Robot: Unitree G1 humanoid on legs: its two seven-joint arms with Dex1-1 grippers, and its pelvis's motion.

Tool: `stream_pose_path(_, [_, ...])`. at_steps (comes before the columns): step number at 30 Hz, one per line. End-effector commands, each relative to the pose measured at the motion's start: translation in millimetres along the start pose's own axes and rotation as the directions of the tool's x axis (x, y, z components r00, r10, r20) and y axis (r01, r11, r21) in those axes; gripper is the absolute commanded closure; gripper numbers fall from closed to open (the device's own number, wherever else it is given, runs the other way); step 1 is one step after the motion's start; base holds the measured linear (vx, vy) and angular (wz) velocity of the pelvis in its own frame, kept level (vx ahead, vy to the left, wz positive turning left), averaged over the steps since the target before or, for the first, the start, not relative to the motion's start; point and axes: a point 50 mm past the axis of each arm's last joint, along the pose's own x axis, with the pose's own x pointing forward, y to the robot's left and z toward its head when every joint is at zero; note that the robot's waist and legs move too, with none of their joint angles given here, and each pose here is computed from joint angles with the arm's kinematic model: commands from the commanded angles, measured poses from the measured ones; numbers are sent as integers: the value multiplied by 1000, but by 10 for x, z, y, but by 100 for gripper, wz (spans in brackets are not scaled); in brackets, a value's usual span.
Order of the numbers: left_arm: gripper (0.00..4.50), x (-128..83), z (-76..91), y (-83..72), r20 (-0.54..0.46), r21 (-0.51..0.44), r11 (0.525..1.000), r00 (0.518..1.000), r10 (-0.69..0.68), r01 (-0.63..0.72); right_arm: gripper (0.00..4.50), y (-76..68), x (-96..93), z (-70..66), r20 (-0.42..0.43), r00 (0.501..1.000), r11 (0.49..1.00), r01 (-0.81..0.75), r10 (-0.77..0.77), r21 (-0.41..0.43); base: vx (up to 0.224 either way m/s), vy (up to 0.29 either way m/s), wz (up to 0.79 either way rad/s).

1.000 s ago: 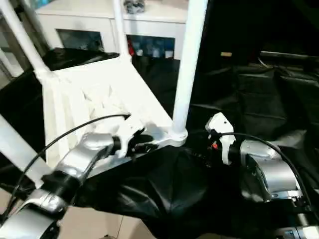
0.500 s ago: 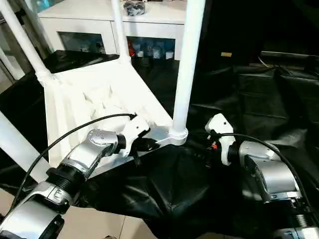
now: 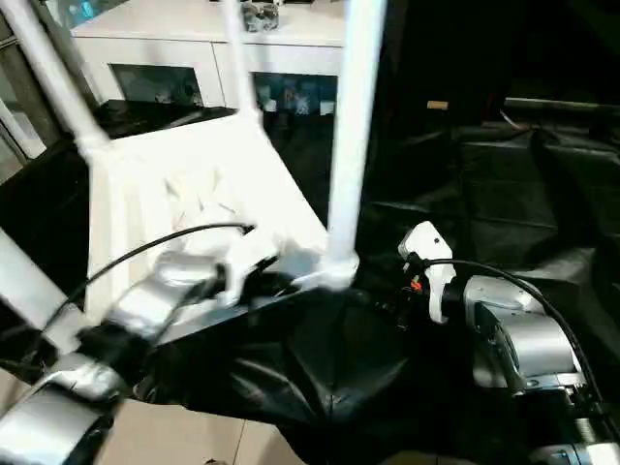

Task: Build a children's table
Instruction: Rotate leg to tighten

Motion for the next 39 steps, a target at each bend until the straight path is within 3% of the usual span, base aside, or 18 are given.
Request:
stream_pose_path(1, [450, 68, 3, -123, -2, 30, 994, 995, -104, 104, 2, 44, 32, 47, 1, 999, 999, -35, 35, -18, 0, 0, 0])
stream_pose_path(9, [450, -27, -28, -168, 2, 37, 990, 991, -133, 133, 2, 145, 189, 31, -30, 995, 994, -96, 94, -60, 0, 0, 0])
stream_pose_path(19, [450, -70, -65, -216, -3, 28, 992, 992, -122, 122, 2, 82, 444, 88, -12, 997, 994, -75, 75, -81, 0, 0, 0])
stream_pose_path(20, [450, -70, -65, -216, -3, 28, 992, 992, -122, 122, 29, 82, 444, 89, -12, 997, 994, -76, 75, -81, 0, 0, 0])
stream_pose_path(27, [450, -89, -72, -208, -6, 21, 995, 995, -102, 102, 78, 133, 502, 44, -63, 986, 982, -161, 156, -93, 0, 0, 0])
stream_pose_path(39, [450, -93, -66, -176, 9, 3, 998, 998, -64, 64, 177, 152, 554, 26, -72, 979, 977, -194, 188, -84, 0, 0, 0])
